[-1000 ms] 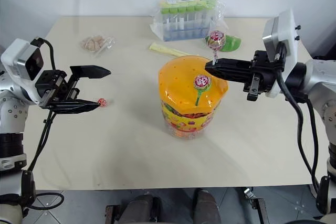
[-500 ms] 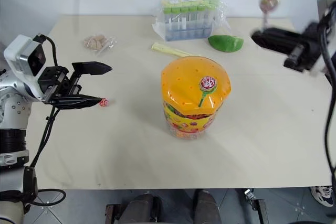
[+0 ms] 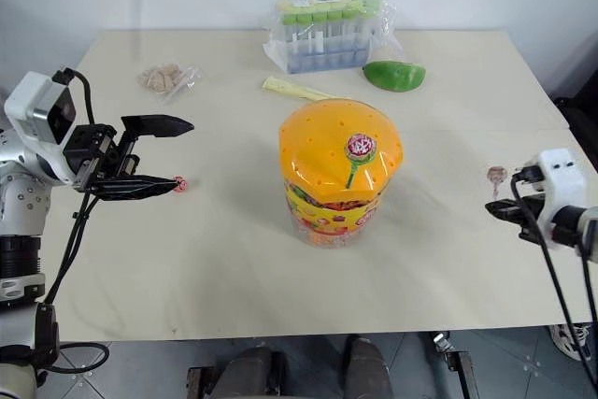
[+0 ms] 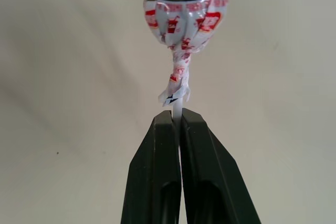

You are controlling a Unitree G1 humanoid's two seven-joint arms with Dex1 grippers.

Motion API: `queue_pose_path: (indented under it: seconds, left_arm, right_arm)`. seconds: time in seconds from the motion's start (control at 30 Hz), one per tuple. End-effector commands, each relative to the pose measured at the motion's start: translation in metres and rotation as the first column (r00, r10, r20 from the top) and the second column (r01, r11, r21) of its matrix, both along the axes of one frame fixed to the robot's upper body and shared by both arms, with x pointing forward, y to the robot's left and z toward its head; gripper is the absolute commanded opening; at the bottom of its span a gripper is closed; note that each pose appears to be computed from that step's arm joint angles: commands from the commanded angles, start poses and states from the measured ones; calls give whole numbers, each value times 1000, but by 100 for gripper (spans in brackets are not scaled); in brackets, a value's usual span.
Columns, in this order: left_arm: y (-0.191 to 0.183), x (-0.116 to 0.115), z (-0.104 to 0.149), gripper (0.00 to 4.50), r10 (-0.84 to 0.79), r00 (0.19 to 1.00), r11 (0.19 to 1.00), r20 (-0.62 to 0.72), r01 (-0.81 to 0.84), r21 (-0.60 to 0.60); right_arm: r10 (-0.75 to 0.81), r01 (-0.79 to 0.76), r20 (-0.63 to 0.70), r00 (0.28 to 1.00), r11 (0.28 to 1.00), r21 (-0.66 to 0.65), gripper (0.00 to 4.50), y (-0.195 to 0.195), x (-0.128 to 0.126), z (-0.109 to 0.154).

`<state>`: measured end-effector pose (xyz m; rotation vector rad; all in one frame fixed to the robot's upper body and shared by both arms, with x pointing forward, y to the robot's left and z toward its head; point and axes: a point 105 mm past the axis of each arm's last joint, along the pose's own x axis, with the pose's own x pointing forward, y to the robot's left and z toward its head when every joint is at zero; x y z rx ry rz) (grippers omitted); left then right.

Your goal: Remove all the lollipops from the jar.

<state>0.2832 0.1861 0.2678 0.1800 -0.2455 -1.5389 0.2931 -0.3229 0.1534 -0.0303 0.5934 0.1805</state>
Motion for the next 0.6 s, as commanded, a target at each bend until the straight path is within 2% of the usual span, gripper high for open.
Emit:
queue_pose_path:
  seconds: [0.03,0.1,0.2,0.43,0.57,0.6]
  left_arm:
    - [3,-11,7,450,-43,998,999,47,42,11]
    - [2,-12,6,450,-37,998,999,46,36,10]
    - [2,-13,5,450,-38,998,999,44,38,15]
    - [3,-13,8,450,-45,998,999,48,44,6]
    - [1,-10,10,450,-55,997,998,46,55,1]
    - [1,-9,10,450,-57,997,998,45,57,2]
  right_arm:
    - [-131,130,-20,991,990,-57,6,-24,-2,-14]
    - [-154,153,-23,988,987,-44,6,-26,-4,-22]
    - [-145,145,-17,989,989,-34,67,-21,-8,-24]
    - [-80,82,97,992,997,-14,300,-6,-15,7]
    - [18,-12,190,982,999,-34,437,9,-31,41]
    - [45,-37,209,977,998,-41,448,14,-36,48]
